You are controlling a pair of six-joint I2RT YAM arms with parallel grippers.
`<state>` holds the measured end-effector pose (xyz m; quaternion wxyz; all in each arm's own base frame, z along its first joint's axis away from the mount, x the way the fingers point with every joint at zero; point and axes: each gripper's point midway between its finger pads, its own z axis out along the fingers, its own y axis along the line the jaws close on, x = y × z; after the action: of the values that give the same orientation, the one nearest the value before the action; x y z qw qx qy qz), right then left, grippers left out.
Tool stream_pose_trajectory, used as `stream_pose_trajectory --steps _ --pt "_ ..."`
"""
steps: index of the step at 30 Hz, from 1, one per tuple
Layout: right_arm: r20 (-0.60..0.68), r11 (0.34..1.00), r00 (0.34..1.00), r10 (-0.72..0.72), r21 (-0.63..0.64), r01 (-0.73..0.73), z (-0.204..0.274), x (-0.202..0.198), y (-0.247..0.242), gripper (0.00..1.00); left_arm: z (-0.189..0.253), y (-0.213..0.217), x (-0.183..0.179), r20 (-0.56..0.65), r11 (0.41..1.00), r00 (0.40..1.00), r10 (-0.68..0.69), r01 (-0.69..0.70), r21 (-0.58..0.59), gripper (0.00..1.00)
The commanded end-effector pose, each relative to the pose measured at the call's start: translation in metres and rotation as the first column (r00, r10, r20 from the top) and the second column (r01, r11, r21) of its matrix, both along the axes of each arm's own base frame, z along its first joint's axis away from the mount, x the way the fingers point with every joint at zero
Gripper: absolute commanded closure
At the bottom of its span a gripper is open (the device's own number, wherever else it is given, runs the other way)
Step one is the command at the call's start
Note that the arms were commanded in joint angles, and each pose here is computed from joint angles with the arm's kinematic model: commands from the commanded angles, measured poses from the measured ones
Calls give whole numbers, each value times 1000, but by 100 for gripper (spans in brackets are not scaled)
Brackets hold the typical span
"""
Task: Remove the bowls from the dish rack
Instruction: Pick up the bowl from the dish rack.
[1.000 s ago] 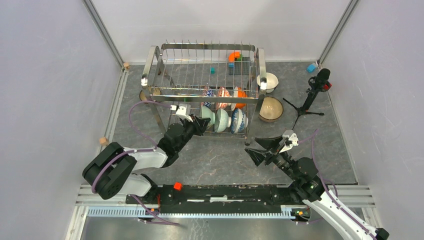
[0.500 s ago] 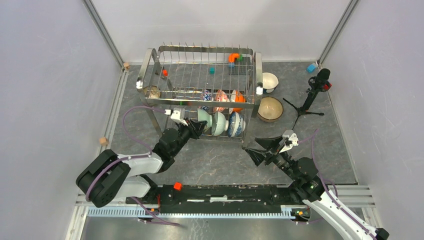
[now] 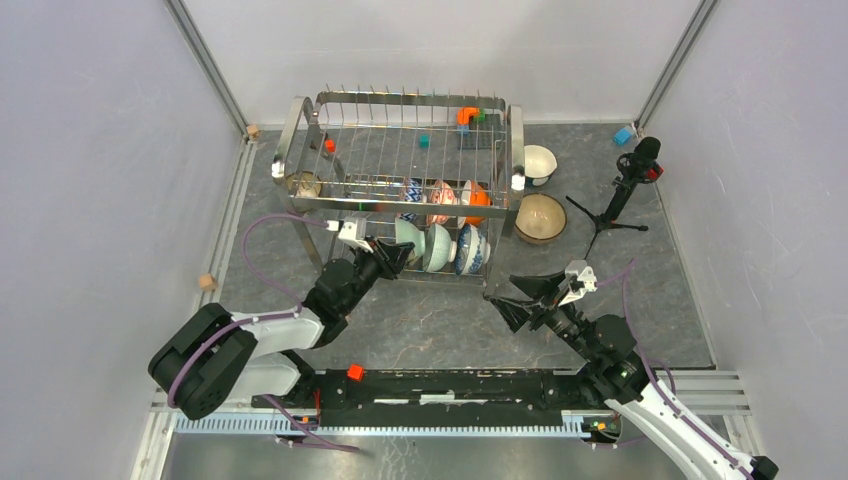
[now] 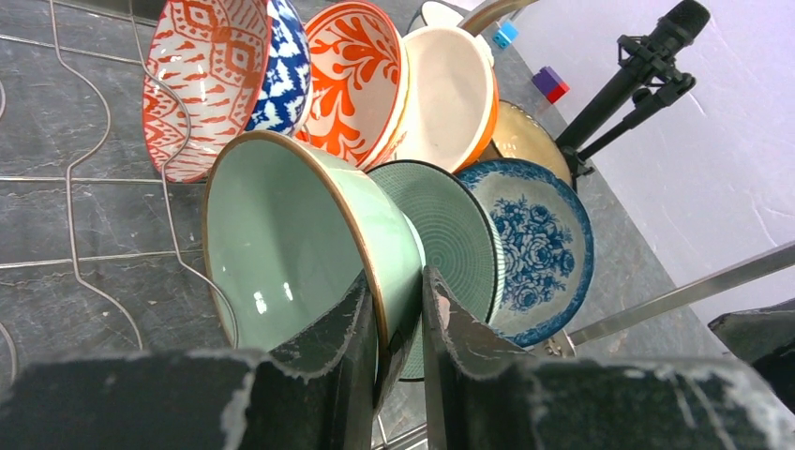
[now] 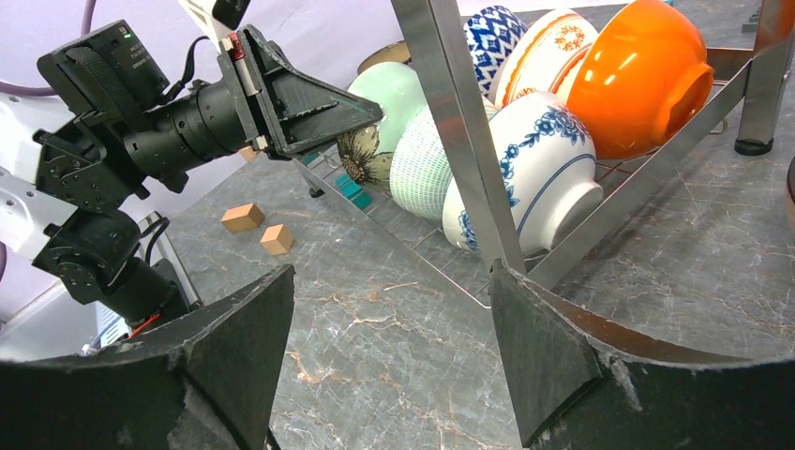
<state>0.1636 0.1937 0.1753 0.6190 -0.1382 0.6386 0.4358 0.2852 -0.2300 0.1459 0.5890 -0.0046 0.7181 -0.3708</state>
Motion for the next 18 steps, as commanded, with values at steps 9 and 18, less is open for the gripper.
stream_pose_trajectory --steps 9,18 --pt "-37 999 999 20 -35 -21 -46 0 6 15 64 -3 0 95 966 994 -51 73 -248 98" --pt "-35 999 999 22 -31 -23 -48 0 6 14 76 -1 -4 80 959 994 -80 99 -267 98"
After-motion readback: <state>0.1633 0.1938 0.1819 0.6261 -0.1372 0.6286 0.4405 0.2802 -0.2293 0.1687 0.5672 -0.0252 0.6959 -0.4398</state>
